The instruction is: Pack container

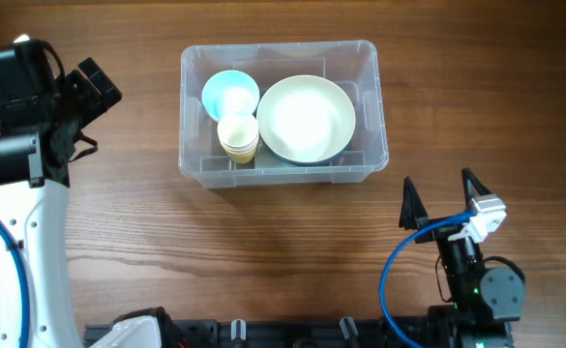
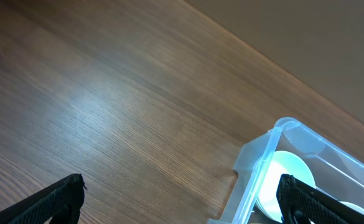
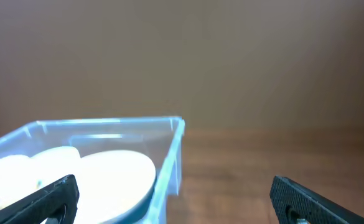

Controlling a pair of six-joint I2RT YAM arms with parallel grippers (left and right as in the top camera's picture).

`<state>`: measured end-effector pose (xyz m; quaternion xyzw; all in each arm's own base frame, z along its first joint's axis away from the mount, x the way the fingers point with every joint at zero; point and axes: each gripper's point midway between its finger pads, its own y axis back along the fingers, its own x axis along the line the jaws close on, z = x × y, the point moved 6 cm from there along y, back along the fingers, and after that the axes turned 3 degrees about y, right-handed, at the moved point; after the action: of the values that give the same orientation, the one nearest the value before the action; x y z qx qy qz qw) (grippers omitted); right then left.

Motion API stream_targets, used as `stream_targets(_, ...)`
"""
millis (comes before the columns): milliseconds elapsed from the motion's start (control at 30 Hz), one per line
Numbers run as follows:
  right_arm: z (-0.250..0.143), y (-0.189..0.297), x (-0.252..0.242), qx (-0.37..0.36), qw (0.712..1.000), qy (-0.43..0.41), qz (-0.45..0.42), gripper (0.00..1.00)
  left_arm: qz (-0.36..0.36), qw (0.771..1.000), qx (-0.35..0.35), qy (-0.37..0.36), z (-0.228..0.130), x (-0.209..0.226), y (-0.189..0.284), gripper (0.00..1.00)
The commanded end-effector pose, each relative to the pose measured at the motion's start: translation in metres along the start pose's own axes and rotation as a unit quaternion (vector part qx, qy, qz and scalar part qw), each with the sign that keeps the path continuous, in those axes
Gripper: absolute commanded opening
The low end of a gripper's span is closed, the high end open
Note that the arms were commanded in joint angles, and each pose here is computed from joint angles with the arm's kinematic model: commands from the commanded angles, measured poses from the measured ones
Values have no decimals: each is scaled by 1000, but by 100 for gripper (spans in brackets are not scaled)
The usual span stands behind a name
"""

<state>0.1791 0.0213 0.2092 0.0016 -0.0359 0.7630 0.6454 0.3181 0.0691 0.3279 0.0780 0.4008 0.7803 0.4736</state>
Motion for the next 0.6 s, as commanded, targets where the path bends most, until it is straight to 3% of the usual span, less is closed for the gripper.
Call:
stream_targets(0, -20, -2, -5, 17, 1000, -6, -17, 100, 2, 1000, -7, 5, 3, 2, 4, 100)
stream_targets(567, -32, -4, -7, 29, 999, -2, -21, 100, 2, 1000, -7, 5, 3, 2, 4, 100)
